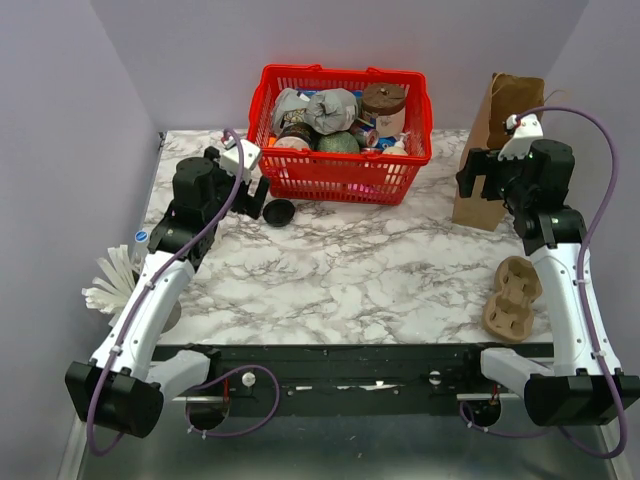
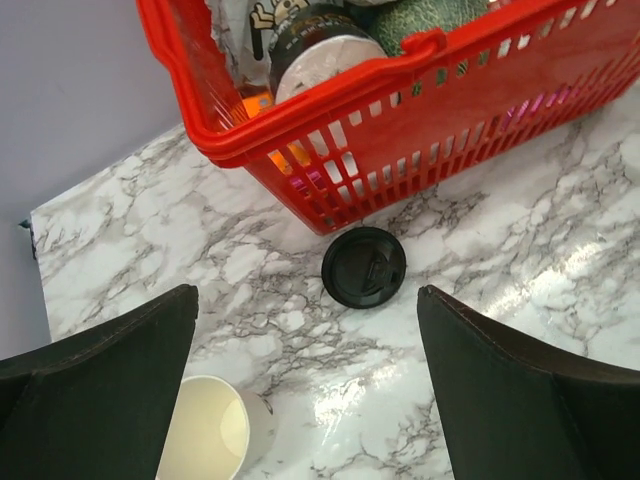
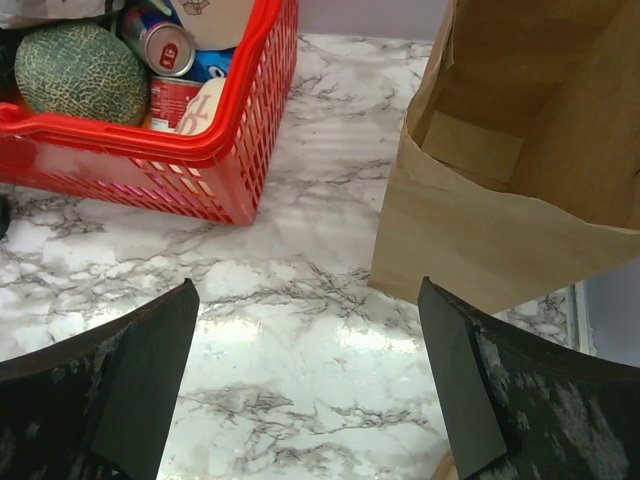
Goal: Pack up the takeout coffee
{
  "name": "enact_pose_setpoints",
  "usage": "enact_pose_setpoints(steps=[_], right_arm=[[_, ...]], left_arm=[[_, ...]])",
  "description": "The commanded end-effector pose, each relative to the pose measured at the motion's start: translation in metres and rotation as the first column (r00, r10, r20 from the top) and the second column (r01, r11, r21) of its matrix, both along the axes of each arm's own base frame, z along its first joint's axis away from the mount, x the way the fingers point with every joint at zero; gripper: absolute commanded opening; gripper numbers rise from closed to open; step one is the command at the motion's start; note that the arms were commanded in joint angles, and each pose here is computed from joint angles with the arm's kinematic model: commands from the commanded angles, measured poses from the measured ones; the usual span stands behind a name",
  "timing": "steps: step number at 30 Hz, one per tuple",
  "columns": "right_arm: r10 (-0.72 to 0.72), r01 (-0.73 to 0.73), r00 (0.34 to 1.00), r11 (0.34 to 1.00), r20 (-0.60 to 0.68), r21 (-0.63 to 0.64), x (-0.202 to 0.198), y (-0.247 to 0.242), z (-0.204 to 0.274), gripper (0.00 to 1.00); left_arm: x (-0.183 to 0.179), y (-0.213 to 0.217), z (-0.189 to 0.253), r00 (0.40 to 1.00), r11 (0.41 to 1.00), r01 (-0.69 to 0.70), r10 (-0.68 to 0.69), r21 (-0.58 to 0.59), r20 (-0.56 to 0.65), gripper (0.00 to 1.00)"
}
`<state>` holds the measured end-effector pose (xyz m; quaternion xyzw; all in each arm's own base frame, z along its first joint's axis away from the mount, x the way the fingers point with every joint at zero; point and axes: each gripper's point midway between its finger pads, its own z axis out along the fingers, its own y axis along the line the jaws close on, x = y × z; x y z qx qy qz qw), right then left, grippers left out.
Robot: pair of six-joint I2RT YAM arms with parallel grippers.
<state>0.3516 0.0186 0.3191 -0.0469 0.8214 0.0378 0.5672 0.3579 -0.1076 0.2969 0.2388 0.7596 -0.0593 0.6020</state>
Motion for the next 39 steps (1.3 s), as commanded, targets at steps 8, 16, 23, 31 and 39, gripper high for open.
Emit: enact_pose_setpoints(steps=[8,16,23,31,39], right_arm=[[0.555,-0.548,0.831,0.827,0.028,-0.125,-0.043,0.07,-0.009,1.0],[0.604,-0.606,0.795,0.795,-0.044,-0.031,-0.052,0.08,-0.03,1.0],[0.621,-0.621,0.782,0.783,-0.056,0.013,-0.057,0.085,-0.039,1.0],[0.613,-0.615,0.787,0.789,-0.063,-0.001,-0.058,0.083,-0.043,1.0],[0.617,-0.617,0.783,0.786,-0.077,0.027,-0.06,0.085,-0.053,1.0]], left_arm=[[-0.056,0.01,-0.048,0.955,0.968,0.161,-0.103,0.195,-0.277,0.98],[-0.057,0.059,-0.107,0.872,0.936,-0.016,0.186,0.352,-0.453,0.88],[-0.044,0.076,-0.123,0.817,0.902,-0.03,0.27,0.431,-0.51,0.8],[-0.038,0.09,-0.146,0.698,0.892,-0.017,0.334,0.452,-0.633,0.72],[-0.027,0.102,-0.156,0.675,0.884,-0.003,0.347,0.468,-0.651,0.6]])
